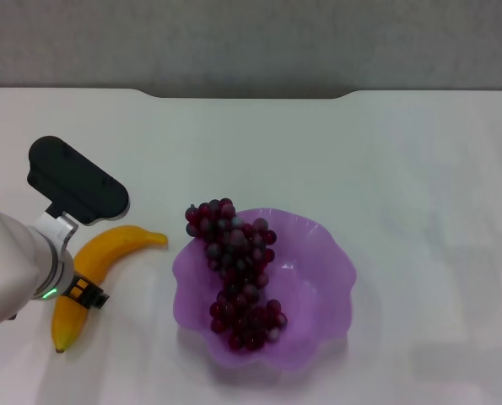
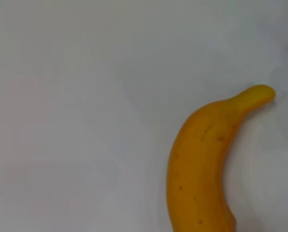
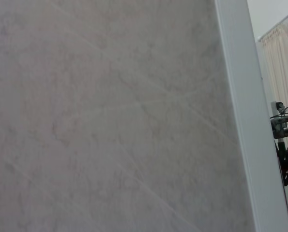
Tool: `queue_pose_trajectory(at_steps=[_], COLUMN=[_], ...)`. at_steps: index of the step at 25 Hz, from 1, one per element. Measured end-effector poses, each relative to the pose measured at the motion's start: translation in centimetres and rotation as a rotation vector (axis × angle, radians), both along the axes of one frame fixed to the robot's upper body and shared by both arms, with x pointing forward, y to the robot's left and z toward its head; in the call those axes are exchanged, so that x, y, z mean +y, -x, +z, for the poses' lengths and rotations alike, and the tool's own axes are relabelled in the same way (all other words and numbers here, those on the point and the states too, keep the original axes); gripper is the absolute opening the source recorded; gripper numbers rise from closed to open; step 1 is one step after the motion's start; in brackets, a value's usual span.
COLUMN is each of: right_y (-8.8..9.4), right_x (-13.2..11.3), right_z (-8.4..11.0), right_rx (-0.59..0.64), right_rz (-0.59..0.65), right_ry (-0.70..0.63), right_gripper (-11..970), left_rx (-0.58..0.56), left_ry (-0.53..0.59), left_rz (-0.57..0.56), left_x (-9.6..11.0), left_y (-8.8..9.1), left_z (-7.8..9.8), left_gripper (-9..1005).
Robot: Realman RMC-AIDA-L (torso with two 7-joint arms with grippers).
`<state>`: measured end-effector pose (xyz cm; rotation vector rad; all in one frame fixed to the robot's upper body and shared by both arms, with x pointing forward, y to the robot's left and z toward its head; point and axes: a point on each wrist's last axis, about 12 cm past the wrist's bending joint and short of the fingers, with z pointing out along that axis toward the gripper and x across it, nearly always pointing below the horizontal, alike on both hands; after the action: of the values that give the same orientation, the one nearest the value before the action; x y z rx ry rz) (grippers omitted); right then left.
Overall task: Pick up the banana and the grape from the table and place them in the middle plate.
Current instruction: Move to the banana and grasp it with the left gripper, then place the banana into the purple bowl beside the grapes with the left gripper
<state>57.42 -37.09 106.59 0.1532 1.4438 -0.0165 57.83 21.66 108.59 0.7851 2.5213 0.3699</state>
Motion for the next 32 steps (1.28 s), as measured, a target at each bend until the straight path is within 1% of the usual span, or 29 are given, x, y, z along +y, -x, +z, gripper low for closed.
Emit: queue_pose_trajectory(at_steps=[6, 11, 16, 18, 21, 25, 28, 32], right_y=[0.1, 0.3, 0.4, 0.4, 0.4, 0.4, 0.5, 0.5], right_x=[0.0, 0.1, 0.1, 0.1, 0.1, 0.0, 0.0, 0.0], right_z=[-0.1, 0.0, 0.0, 0.0, 0.0, -0.1, -0.1, -0.2], right_rx=[0.003, -0.021, -0.023, -0.023, -0.022, -0.021, -0.019, -0.013], right_rz=[-0.002, 0.004, 0.007, 0.008, 0.008, 0.007, 0.007, 0.006], right_ry=[-0.004, -0.014, -0.013, -0.012, -0.012, -0.012, -0.012, -0.012], right_gripper=[879, 880, 880, 880, 879, 879, 879, 879], left_rx=[-0.011, -0.011, -0.020, -0.037, -0.079, -0.147, -0.205, -0.246], left_ry=[0.002, -0.005, -0.001, 0.000, 0.009, 0.040, 0.085, 0.100], left_rz=[-0.002, 0.002, 0.004, 0.003, 0.010, 0.016, 0.018, 0.000], left_x=[-0.4, -0.4, -0.4, -0.4, -0.2, -0.3, -0.5, -0.8], left_y=[-0.1, -0.1, -0.3, -0.3, -0.3, -0.2, 0.0, 1.0], left_z=[0.1, 0.1, 0.2, 0.5, 1.3, 3.0, 5.0, 7.5], left_gripper=[770, 591, 501, 501, 500, 499, 498, 497])
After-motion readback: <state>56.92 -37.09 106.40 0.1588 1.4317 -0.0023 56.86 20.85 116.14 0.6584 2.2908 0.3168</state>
